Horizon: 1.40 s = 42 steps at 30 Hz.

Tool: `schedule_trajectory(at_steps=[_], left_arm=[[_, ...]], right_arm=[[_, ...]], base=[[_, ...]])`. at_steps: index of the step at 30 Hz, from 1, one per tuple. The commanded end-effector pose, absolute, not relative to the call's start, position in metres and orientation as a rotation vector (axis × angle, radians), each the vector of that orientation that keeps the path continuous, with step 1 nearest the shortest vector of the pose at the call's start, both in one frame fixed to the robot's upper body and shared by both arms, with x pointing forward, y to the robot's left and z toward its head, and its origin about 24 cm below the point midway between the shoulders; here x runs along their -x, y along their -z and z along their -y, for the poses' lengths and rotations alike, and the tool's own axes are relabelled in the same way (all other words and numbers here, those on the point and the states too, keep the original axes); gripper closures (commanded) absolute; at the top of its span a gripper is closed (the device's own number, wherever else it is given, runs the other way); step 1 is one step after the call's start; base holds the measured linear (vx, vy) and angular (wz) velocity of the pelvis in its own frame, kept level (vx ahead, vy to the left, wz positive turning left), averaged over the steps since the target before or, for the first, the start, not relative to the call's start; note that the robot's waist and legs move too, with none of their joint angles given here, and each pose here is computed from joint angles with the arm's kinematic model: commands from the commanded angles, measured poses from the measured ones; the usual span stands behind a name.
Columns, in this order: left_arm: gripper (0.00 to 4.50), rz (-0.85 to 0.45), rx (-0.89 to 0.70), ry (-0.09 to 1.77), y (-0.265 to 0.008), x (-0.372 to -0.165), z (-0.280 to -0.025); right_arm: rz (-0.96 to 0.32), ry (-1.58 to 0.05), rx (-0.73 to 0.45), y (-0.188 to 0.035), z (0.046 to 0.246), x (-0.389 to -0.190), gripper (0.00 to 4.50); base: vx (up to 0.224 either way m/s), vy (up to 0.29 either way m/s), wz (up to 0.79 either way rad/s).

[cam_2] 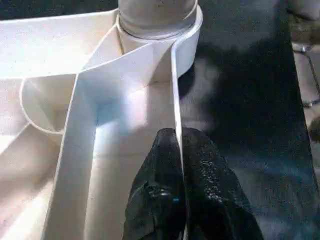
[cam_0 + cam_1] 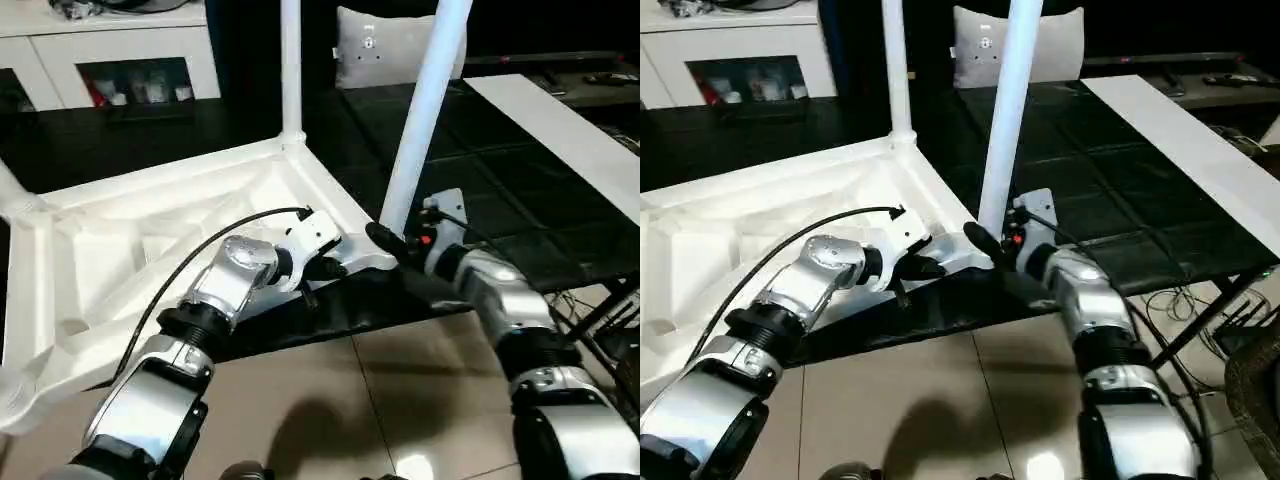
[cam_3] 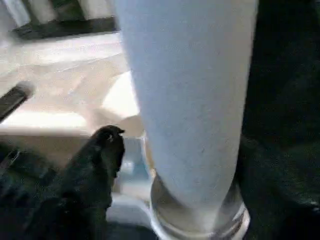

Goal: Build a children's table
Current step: Rotate leg to tighten

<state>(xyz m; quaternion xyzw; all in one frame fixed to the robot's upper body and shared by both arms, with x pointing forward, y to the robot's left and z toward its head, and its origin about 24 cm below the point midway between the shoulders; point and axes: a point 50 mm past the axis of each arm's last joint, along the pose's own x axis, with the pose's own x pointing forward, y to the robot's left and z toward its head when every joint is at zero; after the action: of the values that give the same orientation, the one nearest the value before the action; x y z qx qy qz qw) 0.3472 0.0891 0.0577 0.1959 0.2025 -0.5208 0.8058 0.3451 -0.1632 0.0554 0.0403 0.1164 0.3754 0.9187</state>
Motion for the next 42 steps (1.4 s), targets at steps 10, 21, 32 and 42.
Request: schedule_trajectory(at_steps=[10, 21, 32, 42], left_arm=[[4.50, -0.373, -0.600, 1.446, -0.067, -0.332, -0.109], [4.50, -0.405, -0.712, 1.701, -0.070, -0.318, -0.120], [4.50, -0.390, -0.697, 1.737, -0.071, -0.317, -0.117], [4.50, -0.433, -0.496, 1.586, -0.074, -0.324, -0.110]], right_arm=[[-0.236, -1.175, 0.103, -0.072, 0.190, -0.318, 0.38], [-0.366, -1.505, 0.159, -0.070, 0.185, -0.302, 1.27], [-0.361, -1.551, 0.127, -0.064, 0.177, -0.304, 2.26], [-0.334, -1.442, -0.035, -0.057, 0.176, -0.303, 2.54]], base=[[0.000, 0.000, 0.00], [0.000, 0.000, 0.00], [0.000, 0.000, 0.00], [0.000, 0.000, 0.00]])
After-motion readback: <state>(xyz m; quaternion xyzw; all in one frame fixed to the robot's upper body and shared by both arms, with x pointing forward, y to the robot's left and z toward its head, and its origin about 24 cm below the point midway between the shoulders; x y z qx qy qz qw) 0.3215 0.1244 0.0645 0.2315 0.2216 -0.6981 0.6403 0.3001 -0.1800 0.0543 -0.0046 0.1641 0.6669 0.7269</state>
